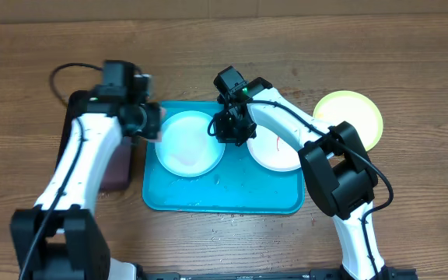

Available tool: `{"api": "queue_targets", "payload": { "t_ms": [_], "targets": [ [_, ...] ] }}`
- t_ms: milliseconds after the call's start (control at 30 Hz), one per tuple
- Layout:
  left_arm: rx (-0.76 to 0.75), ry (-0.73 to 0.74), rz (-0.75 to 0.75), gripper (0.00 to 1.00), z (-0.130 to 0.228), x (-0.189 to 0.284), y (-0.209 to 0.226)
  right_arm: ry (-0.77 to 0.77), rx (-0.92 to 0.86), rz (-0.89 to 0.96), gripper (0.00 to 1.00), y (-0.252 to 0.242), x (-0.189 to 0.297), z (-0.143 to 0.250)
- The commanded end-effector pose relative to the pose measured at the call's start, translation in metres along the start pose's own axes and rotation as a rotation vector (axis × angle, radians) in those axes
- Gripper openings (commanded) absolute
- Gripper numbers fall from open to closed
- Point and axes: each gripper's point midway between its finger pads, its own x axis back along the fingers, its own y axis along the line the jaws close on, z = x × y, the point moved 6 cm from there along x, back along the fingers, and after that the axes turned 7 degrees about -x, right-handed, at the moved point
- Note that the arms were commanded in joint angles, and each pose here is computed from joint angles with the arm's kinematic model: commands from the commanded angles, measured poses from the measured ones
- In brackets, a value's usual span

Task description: Clean dirty plates on tray and stack at the side

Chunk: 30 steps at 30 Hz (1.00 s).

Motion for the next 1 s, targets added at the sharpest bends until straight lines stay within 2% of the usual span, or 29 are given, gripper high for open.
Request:
{"api": "queue_targets", "payload": {
  "t_ms": [0,100,333,633,967],
  "targets": [
    [0.020,-0.029,-0.024,0.04,-0.004,0.012,0.028,-0.006,0.015,-0.004,0.17,0.006,0.002,0.003],
    [-0.012,-0.013,-0.039,0.04,-0.001,0.011,0.045,-0.016,0.020,-0.011,0.04,0.008,0.002,0.001],
    [-0.050,0.038,-0.050,0.04,0.005,-0.008,0.063,-0.073,0.061,0.005,0.04,0.013,0.019,-0.007],
    [-0.033,0.150,-0.085,0.04,0.018,-0.046,0.077,-0.368,0.135,0.228,0.04,0.011,0.101,-0.016],
    [-0.033,0.141,-0.190,0.04,0.015,-0.051,0.097,-0.649,0.218,0.508,0.04,0.019,0.161,-0.005]
  ]
}}
